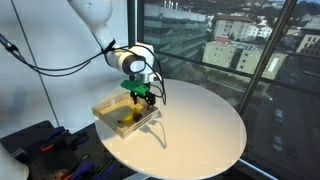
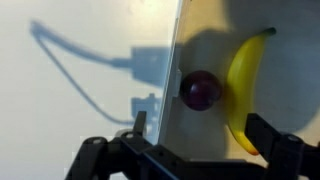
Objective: Put the plum in the crate
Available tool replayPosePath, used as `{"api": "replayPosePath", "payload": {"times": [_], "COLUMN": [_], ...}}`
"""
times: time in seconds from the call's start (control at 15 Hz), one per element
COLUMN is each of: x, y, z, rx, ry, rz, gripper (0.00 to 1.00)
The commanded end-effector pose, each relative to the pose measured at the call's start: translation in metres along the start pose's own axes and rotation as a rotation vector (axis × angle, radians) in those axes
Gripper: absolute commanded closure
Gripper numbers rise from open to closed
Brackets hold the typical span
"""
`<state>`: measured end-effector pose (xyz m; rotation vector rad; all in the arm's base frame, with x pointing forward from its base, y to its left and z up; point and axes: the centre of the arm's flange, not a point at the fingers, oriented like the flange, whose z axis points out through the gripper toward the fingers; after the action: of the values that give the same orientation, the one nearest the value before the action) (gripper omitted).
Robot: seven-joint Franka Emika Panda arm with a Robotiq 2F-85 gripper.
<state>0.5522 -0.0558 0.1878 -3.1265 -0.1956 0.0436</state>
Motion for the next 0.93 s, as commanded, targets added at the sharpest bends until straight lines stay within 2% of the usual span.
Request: {"api": "replayPosePath", "payload": {"times": [0.0,0.87], "x": [-0.002,-0.012], "y": [0.009,0.017], "z": [-0.007,-0.04], "rx": [0.004,0.008], "ry": [0.008,0.012], "rz": [0.043,0.174], "gripper": [0.0,0.0]}}
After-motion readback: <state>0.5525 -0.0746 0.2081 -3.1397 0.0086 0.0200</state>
